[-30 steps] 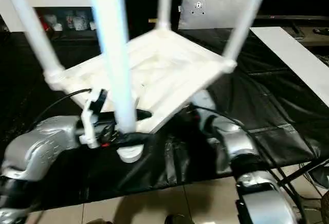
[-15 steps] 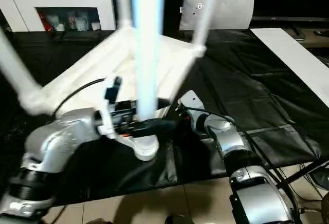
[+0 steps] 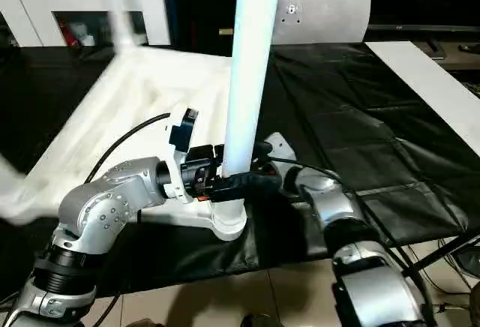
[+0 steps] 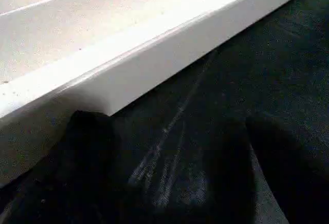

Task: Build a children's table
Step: Rotate table base

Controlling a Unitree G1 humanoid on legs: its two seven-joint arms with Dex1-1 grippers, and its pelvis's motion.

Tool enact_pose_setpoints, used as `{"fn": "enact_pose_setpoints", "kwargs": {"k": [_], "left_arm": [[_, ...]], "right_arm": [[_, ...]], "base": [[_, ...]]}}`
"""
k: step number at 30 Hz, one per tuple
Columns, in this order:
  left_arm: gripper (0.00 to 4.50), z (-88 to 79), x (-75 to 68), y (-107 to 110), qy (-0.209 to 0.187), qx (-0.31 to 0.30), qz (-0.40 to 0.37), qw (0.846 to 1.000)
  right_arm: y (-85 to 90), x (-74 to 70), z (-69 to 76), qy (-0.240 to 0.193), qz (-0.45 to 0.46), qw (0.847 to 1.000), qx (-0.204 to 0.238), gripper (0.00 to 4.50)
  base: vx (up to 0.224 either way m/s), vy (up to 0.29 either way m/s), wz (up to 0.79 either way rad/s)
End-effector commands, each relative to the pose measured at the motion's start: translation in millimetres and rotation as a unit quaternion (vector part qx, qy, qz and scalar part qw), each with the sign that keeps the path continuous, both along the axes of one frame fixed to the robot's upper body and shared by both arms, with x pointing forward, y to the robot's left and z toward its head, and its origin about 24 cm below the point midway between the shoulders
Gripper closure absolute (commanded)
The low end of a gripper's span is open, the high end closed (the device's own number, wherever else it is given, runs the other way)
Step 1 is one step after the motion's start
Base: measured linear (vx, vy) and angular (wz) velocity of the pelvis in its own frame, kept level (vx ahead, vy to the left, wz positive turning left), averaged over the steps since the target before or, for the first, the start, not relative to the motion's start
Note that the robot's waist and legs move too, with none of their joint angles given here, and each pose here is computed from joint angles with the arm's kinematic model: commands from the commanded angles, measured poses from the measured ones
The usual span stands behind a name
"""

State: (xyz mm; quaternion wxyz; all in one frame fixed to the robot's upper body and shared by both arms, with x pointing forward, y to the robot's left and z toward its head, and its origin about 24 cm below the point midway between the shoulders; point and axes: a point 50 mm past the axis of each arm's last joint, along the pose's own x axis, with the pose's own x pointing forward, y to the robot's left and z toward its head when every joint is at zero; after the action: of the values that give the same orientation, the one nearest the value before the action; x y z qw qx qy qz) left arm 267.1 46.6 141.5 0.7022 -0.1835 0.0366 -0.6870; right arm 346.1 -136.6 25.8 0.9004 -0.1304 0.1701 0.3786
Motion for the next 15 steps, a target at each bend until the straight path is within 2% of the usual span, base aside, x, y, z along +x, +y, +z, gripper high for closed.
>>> {"fn": "enact_pose_setpoints", "kwargs": {"k": [1,5,6,8,9,13,15], "left_arm": [[0.02,8.1,-3.8,-9.6,-0.014,-0.003,-0.02,1.0],[0.02,6.1,4.7,-8.0,-0.017,0.007,0.015,1.0],[0.02,4.8,12.3,-6.9,-0.018,0.015,0.048,0.999],[0.02,3.7,18.9,-6.0,-0.019,0.021,0.076,0.997],[0.02,2.6,26.2,-4.4,-0.019,0.027,0.107,0.994],[0.02,-1.8,40.4,-0.7,-0.024,0.047,0.17,0.984],[0.02,-1.9,40.7,-0.6,-0.025,0.047,0.172,0.984]], "right_arm": [[12.0,5.3,13.4,-0.025,0.026,0.999,0.024,0.0],[14.6,4.0,12.3,-0.025,0.032,0.999,0.026,0.0],[13.9,3.8,12.1,-0.025,0.032,0.999,0.03,0.0],[12.2,3.8,11.8,-0.025,0.029,0.999,0.032,0.0],[8.2,4.0,12.1,-0.024,0.023,0.999,0.034,0.0],[-6.9,5.9,15.6,-0.033,-0.007,0.999,0.04,0.0],[-7.3,5.9,15.7,-0.034,-0.007,0.999,0.04,0.0]], "base": [[0.0,0.0,0.0],[0.0,0.0,0.0],[0.0,0.0,0.0],[0.0,0.0,0.0],[0.0,0.0,0.0],[0.0,0.0,0.0],[0.0,0.0,0.0]]}}
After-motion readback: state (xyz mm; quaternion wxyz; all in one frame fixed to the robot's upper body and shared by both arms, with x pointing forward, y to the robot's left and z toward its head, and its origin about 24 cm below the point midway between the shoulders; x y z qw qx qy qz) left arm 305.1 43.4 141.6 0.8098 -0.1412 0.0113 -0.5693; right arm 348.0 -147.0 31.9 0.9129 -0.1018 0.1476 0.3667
